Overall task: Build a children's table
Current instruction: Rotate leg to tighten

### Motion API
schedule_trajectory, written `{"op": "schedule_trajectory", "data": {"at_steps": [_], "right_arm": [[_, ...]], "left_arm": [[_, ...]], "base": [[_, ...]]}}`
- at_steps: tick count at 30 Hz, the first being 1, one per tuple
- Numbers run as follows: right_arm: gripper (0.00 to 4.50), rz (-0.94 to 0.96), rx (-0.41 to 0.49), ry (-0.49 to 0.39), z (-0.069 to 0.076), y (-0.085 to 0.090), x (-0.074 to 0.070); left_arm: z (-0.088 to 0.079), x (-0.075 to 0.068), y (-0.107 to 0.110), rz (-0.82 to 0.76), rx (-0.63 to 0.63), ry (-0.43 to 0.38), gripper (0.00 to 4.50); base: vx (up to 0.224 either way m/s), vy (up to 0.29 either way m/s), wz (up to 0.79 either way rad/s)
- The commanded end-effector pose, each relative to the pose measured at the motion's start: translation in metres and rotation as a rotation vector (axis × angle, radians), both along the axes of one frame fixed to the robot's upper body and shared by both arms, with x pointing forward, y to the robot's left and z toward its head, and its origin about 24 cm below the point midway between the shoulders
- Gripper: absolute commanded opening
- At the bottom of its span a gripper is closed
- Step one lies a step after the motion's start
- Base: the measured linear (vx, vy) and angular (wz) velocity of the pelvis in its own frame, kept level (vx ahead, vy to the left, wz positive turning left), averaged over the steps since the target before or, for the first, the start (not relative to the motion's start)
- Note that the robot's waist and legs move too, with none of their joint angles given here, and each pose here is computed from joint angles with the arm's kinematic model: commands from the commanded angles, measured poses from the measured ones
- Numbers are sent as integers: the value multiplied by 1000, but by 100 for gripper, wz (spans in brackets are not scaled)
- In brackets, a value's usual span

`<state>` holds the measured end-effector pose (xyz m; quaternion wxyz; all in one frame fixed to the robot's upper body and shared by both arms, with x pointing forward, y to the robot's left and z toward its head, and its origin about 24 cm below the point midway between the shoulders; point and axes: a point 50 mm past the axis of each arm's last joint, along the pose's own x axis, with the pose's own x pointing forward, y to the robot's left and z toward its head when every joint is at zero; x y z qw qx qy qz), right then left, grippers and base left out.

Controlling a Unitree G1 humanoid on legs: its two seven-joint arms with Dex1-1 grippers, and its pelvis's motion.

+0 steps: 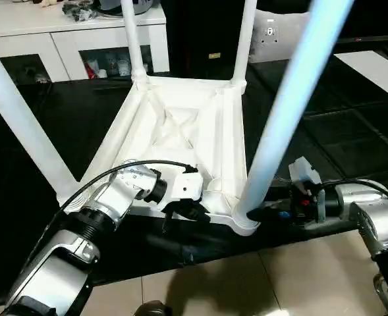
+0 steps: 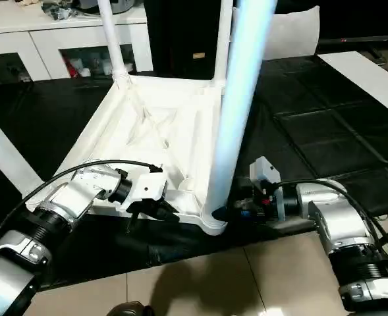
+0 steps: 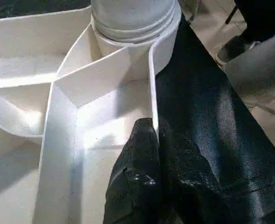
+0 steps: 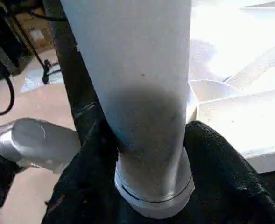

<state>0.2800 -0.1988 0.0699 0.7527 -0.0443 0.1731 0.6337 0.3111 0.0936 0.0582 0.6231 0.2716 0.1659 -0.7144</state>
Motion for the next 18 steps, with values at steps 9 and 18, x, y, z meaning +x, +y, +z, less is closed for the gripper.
{"op": "schedule_trajectory", "data": {"at_steps": [9,18], "right_arm": [[193,-395,199,14,-2,42,16],[193,-846,144,-26,-18,53,39]], "left_arm": [[6,6,-27,297,-140,48,0],[12,14,-58,553,-224,67,0]], "base": [[0,0,0],[0,0,0]]}}
